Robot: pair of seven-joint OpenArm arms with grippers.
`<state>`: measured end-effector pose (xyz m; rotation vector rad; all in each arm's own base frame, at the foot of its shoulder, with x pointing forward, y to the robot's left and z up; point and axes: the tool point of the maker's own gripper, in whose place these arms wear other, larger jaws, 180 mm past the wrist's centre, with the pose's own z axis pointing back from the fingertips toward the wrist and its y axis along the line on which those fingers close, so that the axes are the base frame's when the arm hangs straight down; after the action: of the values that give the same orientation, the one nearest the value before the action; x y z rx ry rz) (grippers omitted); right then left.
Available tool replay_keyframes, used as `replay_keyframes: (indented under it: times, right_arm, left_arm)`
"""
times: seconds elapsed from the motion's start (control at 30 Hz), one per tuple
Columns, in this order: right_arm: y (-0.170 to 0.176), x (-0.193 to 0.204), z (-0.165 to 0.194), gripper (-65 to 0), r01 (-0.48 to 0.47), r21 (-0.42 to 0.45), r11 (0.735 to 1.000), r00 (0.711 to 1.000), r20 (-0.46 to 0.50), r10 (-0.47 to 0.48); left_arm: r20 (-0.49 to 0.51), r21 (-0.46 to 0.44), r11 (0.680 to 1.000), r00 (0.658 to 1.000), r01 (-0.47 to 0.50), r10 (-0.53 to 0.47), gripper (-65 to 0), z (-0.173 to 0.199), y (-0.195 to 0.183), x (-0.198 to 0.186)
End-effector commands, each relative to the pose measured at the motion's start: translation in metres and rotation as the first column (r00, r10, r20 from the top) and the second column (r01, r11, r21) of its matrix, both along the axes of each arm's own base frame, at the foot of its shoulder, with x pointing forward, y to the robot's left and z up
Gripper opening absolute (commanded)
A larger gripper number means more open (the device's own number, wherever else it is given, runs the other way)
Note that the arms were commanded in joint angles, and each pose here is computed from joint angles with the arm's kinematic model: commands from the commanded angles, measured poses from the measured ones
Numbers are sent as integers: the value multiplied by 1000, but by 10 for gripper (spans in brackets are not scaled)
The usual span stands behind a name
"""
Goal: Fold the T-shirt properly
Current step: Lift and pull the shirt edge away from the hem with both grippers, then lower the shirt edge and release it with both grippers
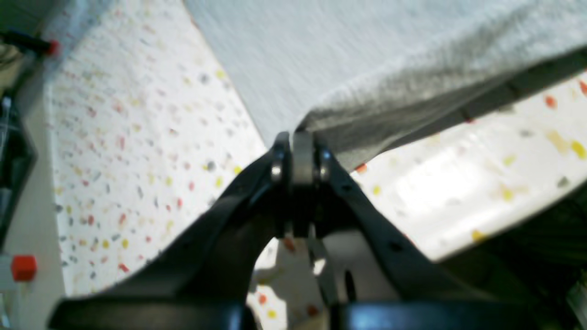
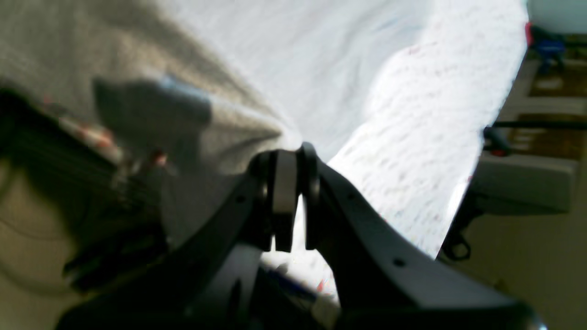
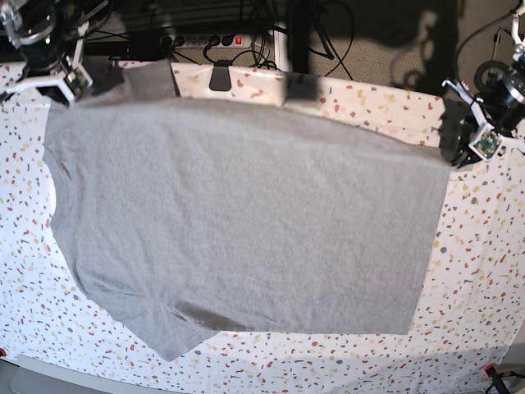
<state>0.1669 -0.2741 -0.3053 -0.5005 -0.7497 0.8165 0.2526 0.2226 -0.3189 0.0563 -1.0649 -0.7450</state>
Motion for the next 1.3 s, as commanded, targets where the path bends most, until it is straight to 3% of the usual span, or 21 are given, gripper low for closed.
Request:
replay_keyframes:
  times: [0.0,0.27,0.43,0.7,1.27]
  right_arm:
    - [6,11,11,-650,-27,18,999,999,47,26]
    - [10,58,25,-650,-36,136,990,989,145,16]
    - [-1,75,20,-650,-18,180,983,989,145,-8]
    - [-23,93,-1,-650,41,185,982,990,122,-65]
    - [-37,148,-50,-650,79,149,986,995,55,-88]
  left_arm:
    - [47,3,1000,999,-2,2,-650,12,5,9]
    - [70,-30,999,996,-46,48,-650,2,26,24]
    - [82,-41,999,996,-32,36,-650,2,20,36]
    - [39,-10,1000,999,-20,21,-650,-23,16,60]
    - [6,-40,991,992,-126,126,-650,-50,33,103]
